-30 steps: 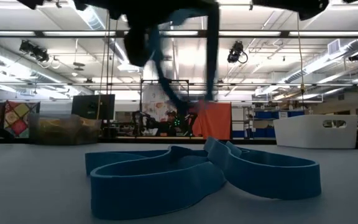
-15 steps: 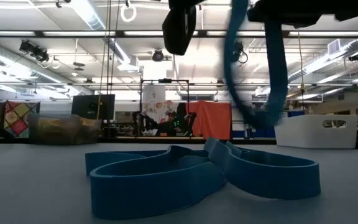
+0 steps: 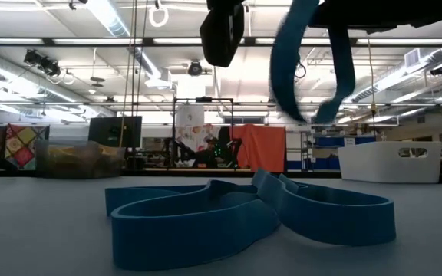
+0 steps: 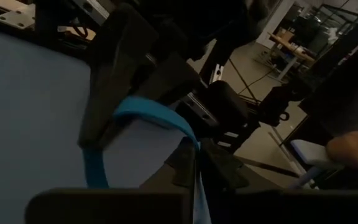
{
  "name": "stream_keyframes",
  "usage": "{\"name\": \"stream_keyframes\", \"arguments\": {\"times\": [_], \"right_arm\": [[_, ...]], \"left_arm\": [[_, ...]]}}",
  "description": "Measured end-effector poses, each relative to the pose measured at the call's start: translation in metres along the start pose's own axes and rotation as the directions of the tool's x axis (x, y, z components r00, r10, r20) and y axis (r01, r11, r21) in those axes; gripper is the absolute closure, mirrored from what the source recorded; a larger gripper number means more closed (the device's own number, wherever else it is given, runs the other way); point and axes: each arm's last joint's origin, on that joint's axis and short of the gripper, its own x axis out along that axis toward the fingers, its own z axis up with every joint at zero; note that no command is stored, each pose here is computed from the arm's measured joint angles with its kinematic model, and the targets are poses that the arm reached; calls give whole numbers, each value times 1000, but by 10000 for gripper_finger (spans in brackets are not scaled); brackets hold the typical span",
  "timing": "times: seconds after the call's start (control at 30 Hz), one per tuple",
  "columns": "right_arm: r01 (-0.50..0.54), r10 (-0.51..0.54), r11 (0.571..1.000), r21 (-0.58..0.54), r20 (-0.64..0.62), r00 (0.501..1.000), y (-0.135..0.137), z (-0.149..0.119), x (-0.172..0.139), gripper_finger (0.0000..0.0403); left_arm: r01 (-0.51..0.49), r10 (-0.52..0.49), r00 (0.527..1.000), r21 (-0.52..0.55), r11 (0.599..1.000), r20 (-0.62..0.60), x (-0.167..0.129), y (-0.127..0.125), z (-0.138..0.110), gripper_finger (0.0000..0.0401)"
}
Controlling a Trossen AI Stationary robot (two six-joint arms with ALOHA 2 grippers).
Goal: Sort rubber bands into baskets
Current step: Put the blue rubber band into the blue bin
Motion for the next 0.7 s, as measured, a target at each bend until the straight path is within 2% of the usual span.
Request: {"name": "stream_keyframes", "arguments": {"times": [0.13, 0.27, 0.47, 0.57, 0.7], "right_arm": [[65, -65, 996, -57, 13, 998, -1, 5, -9, 393], [143, -138, 983, -119, 50, 989, -4, 17, -32, 393], [203, -194, 975, -93, 92, 977, -22, 39, -75, 393], [190, -186, 981, -33, 110, 976, -36, 49, -94, 393], [93, -100, 994, 60, 128, 987, -55, 57, -115, 393]], "left_arm": [[0, 0, 1000, 0, 1000, 2, 0, 0, 0, 370], [0, 0, 1000, 1, 1000, 2, 0, 0, 0, 369], [-29, 29, 999, 0, 1000, 20, 0, 0, 1, 367], [-76, 76, 995, -6, 997, 65, 0, 1, 3, 357], [-115, 115, 990, -7, 993, 82, 0, 3, 3, 327]]}}
